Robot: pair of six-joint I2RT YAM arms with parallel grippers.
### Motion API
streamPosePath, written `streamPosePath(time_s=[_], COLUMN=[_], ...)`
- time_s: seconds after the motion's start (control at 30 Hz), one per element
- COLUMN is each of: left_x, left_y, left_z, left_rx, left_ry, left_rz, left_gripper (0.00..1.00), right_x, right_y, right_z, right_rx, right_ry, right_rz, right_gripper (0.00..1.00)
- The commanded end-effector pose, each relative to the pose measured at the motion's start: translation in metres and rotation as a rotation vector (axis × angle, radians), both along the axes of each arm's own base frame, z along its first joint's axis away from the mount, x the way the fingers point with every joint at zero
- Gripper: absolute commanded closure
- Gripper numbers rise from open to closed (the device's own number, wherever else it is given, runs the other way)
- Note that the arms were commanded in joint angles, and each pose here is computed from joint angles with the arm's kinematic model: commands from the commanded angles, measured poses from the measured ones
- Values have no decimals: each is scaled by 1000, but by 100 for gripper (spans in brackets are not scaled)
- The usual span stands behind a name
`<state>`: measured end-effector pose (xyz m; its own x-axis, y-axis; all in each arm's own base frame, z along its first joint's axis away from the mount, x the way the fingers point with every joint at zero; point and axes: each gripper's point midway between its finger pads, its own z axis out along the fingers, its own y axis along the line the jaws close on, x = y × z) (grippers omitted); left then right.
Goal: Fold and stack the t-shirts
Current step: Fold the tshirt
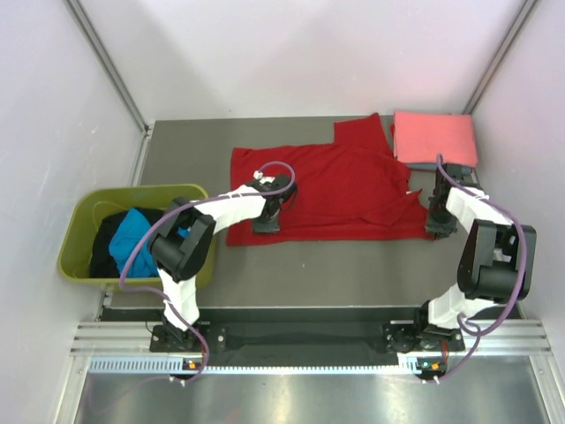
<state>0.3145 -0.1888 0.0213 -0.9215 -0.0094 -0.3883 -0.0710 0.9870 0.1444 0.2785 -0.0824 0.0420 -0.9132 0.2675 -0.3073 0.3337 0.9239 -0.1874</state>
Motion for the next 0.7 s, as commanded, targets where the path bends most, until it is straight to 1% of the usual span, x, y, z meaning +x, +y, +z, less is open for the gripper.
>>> streamPosePath(time_s=[0.0, 0.03, 0.07, 0.13, 0.17, 0.23, 0.27, 0.33, 0.37, 0.47, 0.5, 0.57, 0.63, 0.67], left_x=[-61, -64, -66, -65, -60, -51, -42, -31, -20, -3, 1, 9, 14, 15], left_y=[29, 29, 25, 21, 19, 16, 12, 9, 7, 12, 13, 16, 17, 19], left_z=[-8, -5, -1, 11, 21, 37, 52, 64, 74, 76, 70, 64, 51, 47], left_rx=[130, 133, 129, 106, 102, 101, 97, 94, 82, 66, 58, 30, 28, 36], left_ry=[184, 188, 180, 162, 151, 112, 89, 65, 42, 43, 58, 81, 99, 111], left_rz=[-17, -20, -31, -44, -56, -78, -97, -114, -125, -120, -119, -105, -101, -98], left_gripper=[68, 67, 67, 66, 66, 65, 64, 63, 63, 63, 64, 65, 66, 66], right_x=[0, -1, 1, -4, 2, 4, 9, 17, 21, 35, 41, 45, 40, 44], right_y=[-5, -9, -10, -16, -18, -17, -16, -5, 2, 24, 37, 39, 30, 24], right_z=[27, 35, 42, 55, 65, 73, 78, 78, 76, 68, 67, 58, 42, 38], right_rx=[-44, -65, -74, -111, -117, -112, -97, -31, 11, 144, 222, 239, 190, 177], right_ry=[-26, -42, -59, -55, -85, -95, -123, -160, -185, -263, -292, -328, -304, -314], right_rz=[-32, -46, -58, -90, -110, -128, -154, -172, -186, -214, -194, -215, -249, -261], right_gripper=[80, 79, 76, 73, 72, 71, 70, 69, 68, 69, 69, 71, 72, 72])
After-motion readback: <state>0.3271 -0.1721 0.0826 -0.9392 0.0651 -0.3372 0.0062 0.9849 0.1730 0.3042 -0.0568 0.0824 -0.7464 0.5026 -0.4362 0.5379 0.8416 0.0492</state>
